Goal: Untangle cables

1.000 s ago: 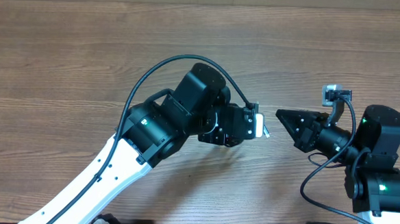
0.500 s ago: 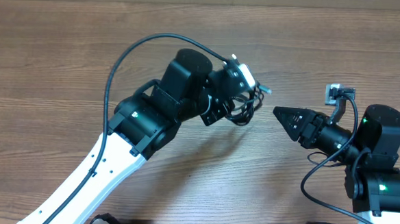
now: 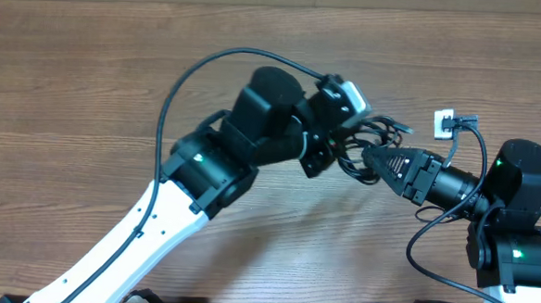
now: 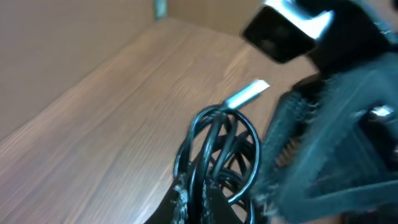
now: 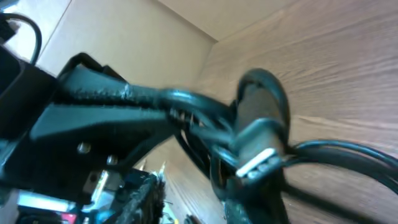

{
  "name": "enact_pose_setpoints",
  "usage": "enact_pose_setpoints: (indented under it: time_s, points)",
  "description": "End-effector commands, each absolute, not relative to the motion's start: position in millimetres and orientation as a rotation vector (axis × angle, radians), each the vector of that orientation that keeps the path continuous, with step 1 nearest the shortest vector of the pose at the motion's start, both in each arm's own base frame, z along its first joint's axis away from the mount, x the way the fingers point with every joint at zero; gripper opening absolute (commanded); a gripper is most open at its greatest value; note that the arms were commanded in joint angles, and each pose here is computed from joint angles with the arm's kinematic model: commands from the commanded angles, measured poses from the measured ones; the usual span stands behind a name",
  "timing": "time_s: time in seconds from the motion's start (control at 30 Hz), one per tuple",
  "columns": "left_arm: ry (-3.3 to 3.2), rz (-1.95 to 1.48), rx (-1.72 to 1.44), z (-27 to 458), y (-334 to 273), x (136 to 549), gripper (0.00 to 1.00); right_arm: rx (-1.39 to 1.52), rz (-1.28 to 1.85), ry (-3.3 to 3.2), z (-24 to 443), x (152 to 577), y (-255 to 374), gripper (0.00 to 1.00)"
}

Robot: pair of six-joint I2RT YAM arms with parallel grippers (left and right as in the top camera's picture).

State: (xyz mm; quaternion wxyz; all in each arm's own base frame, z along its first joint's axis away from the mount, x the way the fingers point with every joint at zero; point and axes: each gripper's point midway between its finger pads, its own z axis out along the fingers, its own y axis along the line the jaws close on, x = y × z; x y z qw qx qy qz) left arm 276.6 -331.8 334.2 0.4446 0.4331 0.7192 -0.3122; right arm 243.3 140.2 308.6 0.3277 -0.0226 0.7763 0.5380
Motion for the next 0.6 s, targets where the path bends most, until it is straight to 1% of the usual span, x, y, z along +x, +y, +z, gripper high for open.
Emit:
enact_pose_setpoints:
  time_s: [0.0, 0.07, 0.23, 0.57]
  points:
    - [1.744, -0.872, 1.120, 340.6, -352.7, 256.3, 0.04, -0.053, 1.379, 2.018, 315.9, 245.0, 138.5, 0.27]
    - [1.743, -0.875, 1.125, 340.4, -354.0, 254.3, 0.04, 0.005, 1.338, 2.044, 308.5, 249.5, 133.6, 0.24]
    - [1.745, -0.880, 1.124, 340.5, -354.1, 254.0, 0.04, 0.132, 1.232, 2.096, 292.2, 259.2, 120.5, 0.23]
    - [1.706, -0.991, 1.190, 344.1, -360.5, 236.3, 0.04, 0.169, 1.221, 2.072, 296.5, 265.3, 117.2, 0.23]
